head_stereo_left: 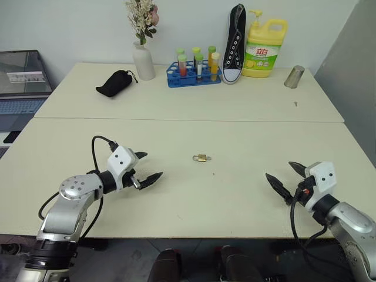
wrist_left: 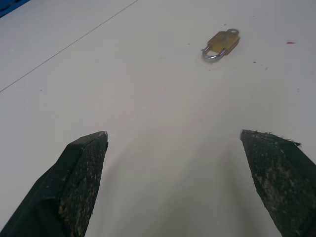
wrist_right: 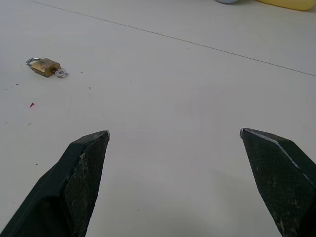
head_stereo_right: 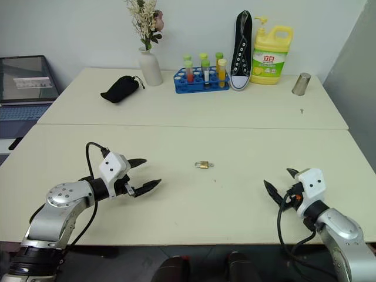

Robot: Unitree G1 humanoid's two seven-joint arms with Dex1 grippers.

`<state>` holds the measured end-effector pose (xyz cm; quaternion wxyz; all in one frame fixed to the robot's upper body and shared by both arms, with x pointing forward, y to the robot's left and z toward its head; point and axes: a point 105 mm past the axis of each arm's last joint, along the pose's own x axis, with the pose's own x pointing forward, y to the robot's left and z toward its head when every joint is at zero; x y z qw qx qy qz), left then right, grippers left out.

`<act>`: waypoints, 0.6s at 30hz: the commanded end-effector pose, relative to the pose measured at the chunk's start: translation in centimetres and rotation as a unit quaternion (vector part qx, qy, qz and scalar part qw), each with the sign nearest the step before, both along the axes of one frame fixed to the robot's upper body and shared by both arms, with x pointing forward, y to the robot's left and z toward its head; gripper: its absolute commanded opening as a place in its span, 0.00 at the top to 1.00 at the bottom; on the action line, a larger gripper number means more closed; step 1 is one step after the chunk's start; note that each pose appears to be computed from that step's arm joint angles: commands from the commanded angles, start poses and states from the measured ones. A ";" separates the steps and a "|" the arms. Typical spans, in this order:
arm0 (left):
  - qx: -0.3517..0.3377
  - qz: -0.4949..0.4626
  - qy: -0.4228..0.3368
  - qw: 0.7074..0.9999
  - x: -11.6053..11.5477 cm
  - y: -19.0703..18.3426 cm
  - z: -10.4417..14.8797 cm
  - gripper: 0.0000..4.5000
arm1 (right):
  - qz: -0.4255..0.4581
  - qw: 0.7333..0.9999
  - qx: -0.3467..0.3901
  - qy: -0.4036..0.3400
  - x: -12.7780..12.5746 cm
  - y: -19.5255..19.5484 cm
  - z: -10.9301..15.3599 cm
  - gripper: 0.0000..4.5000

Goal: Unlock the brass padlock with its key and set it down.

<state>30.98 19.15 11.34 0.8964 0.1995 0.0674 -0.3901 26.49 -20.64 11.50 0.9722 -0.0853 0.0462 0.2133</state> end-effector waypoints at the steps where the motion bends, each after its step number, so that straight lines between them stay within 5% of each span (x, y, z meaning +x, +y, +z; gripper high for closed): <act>1: -0.003 -0.026 -0.025 0.999 0.2 -0.8 1.3 0.00 | 0.023 0.999 -0.010 -0.039 0.3 0.9 1.9 0.01; 18: -0.057 -0.052 -0.059 0.995 0.5 -1.9 4.3 0.00 | 0.061 0.998 0.001 -0.035 0.3 3.1 1.6 0.01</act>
